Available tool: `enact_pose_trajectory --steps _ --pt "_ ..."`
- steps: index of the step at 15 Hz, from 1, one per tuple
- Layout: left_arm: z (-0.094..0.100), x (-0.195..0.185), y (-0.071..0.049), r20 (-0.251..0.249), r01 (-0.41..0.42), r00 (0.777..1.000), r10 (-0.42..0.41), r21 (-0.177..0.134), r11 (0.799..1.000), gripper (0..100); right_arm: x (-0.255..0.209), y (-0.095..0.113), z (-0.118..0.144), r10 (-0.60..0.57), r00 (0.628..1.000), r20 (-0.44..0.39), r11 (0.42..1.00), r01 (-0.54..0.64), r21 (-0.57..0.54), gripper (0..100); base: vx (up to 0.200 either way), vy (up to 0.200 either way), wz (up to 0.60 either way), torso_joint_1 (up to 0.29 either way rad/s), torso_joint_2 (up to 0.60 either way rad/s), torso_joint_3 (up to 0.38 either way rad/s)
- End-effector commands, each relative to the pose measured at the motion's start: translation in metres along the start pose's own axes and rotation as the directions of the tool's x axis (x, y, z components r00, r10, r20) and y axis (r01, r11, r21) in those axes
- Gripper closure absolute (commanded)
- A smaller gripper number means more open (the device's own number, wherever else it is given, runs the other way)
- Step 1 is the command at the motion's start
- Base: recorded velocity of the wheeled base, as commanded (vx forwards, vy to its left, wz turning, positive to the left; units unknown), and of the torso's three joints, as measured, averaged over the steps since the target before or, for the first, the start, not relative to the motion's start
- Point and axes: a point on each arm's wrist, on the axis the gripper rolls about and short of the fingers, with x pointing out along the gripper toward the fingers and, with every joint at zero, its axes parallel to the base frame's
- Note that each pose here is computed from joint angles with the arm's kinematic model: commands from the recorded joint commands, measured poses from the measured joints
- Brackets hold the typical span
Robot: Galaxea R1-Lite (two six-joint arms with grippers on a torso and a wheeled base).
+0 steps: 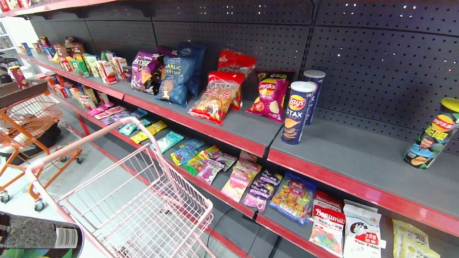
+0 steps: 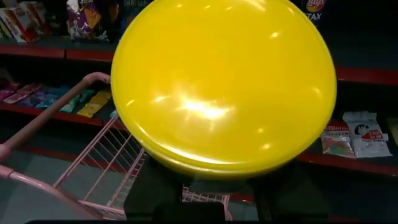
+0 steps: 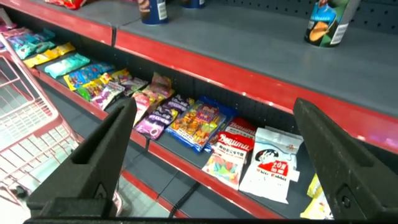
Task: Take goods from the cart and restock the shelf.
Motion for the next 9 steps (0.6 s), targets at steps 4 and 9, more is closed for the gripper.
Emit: enact_pose_trajectory --steps 4,9 --pt "0.0017 0.0 0.0001 0.004 0.0 1.0 0.0 0.002 1.0 100 0.0001 0.0 0.0 0.001 1.0 -0.001 1.0 -0.001 0.002 0 0.0 0.0 -0.6 0.107 -0.25 -0.13" --pt "-0.0001 0.0006 0.0002 -0.004 -0.004 1.0 0.004 0.036 0.999 100 0.0001 0.0 0.0 0.001 1.0 -0.001 1.0 -0.001 0.0 0 0.0 0.0 -0.6 0.017 -0.01 -0.008"
